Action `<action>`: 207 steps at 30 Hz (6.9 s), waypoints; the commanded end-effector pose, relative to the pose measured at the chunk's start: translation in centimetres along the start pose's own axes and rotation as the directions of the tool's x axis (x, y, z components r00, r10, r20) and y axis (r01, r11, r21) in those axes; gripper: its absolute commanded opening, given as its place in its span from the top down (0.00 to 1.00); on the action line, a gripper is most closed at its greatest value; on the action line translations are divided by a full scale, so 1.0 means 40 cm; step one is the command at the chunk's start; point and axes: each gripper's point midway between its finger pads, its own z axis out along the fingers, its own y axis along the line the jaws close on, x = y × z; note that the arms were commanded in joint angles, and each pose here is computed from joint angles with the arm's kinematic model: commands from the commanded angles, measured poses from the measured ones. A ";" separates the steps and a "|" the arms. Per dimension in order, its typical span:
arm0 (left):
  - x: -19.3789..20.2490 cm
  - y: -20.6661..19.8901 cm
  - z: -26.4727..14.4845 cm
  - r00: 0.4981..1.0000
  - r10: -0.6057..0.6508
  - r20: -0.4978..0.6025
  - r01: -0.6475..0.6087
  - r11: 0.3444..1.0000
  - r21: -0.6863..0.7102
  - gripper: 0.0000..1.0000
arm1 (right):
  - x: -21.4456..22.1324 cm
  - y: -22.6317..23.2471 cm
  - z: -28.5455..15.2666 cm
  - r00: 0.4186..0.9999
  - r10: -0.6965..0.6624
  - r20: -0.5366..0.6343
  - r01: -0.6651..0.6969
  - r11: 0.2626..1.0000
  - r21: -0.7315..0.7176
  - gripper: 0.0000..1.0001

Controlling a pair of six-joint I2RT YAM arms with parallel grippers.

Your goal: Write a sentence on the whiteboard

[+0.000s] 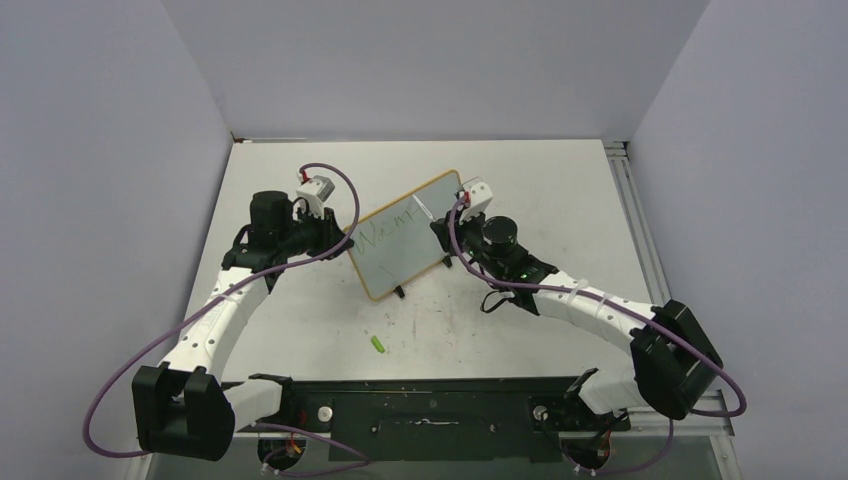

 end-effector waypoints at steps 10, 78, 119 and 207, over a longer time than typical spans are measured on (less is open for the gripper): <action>-0.018 -0.002 -0.007 1.000 0.029 0.003 -0.029 1.000 -0.007 1.00 | 0.019 0.002 0.013 1.000 0.002 -0.003 -0.002 1.000 0.009 0.95; -0.022 -0.004 -0.011 0.999 0.031 0.009 -0.031 0.999 -0.010 1.00 | -0.075 0.012 0.019 0.996 -0.031 0.081 0.028 0.999 0.044 0.95; -0.021 -0.005 -0.011 1.000 0.030 0.007 -0.030 1.000 -0.007 1.00 | 0.062 -0.024 0.001 0.996 -0.006 -0.083 0.012 0.998 0.066 0.95; -0.022 -0.007 -0.013 0.999 0.032 0.010 -0.032 0.999 -0.004 1.00 | 0.165 -0.066 -0.002 0.973 0.029 -0.228 -0.002 0.993 0.117 0.95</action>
